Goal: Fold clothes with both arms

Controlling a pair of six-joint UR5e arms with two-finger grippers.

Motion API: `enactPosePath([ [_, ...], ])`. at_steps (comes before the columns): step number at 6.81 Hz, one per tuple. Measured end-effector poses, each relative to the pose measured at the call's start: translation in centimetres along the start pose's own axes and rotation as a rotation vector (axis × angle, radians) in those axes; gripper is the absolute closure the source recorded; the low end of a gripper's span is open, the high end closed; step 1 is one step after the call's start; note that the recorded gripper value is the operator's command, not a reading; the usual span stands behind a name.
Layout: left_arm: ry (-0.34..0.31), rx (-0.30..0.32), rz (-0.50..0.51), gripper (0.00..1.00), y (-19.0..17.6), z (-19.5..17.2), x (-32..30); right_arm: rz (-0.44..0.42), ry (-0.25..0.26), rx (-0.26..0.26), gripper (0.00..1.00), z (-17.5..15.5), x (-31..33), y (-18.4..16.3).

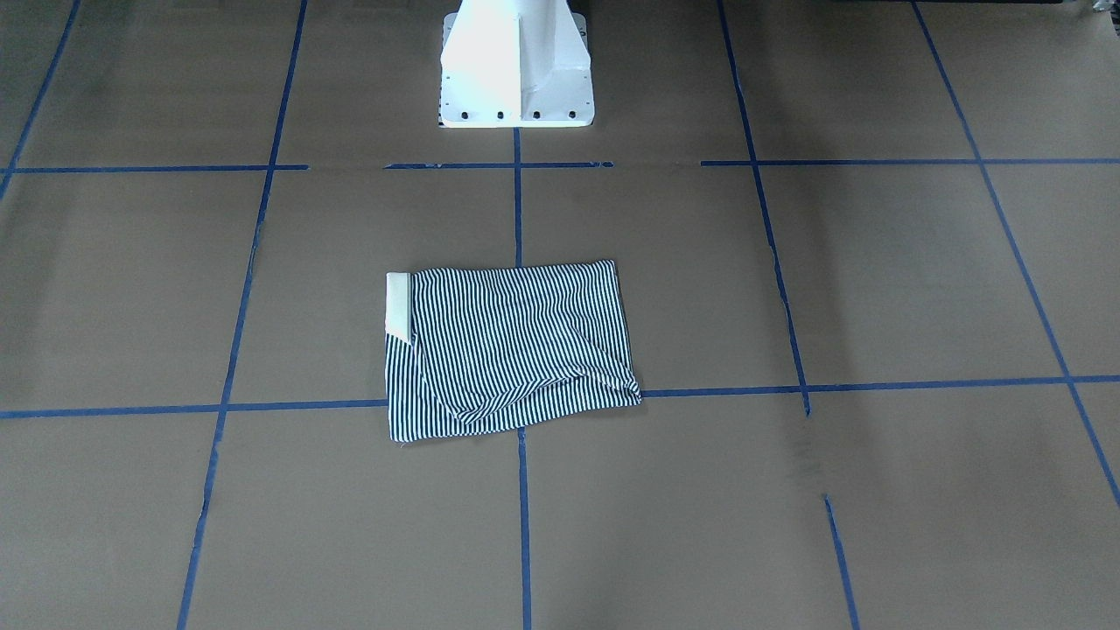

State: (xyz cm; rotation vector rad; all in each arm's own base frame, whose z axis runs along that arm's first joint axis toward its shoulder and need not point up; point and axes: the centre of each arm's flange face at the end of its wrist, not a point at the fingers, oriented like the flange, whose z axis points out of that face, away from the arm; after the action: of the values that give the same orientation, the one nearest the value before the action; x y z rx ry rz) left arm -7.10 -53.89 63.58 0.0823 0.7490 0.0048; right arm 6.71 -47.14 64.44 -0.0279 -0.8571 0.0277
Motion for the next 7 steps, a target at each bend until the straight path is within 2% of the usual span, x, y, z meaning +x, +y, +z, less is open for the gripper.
enactPosePath([
  [3,0.000,-0.001,0.000,0.00,0.1,0.1,-0.1,-0.032,0.014,0.032,0.00,-0.5,-0.5,-1.2],
  [7,-0.007,0.002,0.041,0.00,-0.2,-0.1,0.1,-0.013,0.017,0.041,0.00,-0.6,-1.6,-2.3],
])
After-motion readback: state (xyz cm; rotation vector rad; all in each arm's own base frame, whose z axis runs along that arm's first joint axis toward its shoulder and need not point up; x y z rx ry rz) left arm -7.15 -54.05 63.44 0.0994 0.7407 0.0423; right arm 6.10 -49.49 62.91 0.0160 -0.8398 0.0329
